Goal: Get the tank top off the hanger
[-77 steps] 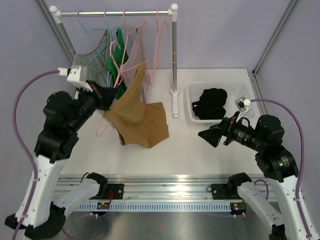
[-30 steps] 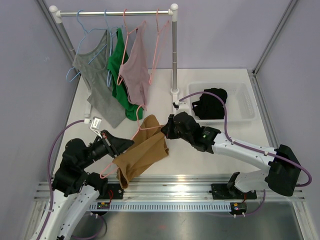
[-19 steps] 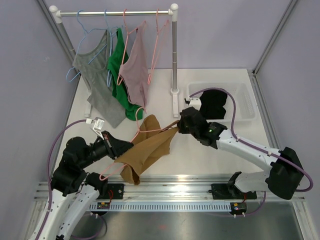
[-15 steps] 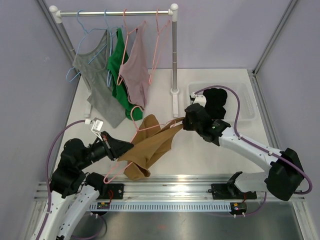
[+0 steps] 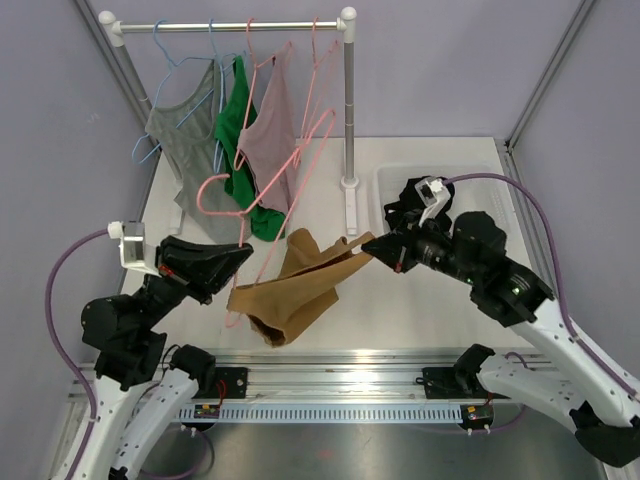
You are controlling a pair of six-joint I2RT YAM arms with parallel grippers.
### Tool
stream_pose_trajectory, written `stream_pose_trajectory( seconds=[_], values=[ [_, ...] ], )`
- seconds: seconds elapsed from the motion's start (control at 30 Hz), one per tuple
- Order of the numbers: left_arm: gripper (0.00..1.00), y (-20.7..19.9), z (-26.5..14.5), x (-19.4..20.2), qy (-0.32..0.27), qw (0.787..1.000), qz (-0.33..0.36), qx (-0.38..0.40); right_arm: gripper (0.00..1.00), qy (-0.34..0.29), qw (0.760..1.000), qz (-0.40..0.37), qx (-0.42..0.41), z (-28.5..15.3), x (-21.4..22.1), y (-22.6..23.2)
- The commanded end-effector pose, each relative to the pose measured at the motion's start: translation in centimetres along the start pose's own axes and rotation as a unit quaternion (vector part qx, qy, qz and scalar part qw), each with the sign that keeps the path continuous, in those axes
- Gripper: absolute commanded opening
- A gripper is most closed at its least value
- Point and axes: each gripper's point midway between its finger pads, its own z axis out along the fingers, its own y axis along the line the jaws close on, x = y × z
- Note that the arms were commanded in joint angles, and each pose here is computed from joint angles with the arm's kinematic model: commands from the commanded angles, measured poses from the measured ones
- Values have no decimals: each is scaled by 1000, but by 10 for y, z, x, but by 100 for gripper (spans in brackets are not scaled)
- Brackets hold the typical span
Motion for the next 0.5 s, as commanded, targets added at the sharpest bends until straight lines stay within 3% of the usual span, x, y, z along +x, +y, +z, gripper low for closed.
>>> stream_pose_trajectory(
  seconds=[0.0,0.13,0.27,0.47],
  values=[
    [0,-40,22,-75,-129,980,125,84,0,32,976,-9,-213,-50,-10,90],
    [0,-24,47,-99,-156,969,183,60,0,60,961,8,-271,-67,-12,117],
    [0,12,53,-122,-182,963,193,-49,0,69,984,-5,-166,-67,-3,82],
    [0,52,44,-105,-117,967,163,-160,0,95,982,11,-163,-57,21,70]
  ],
)
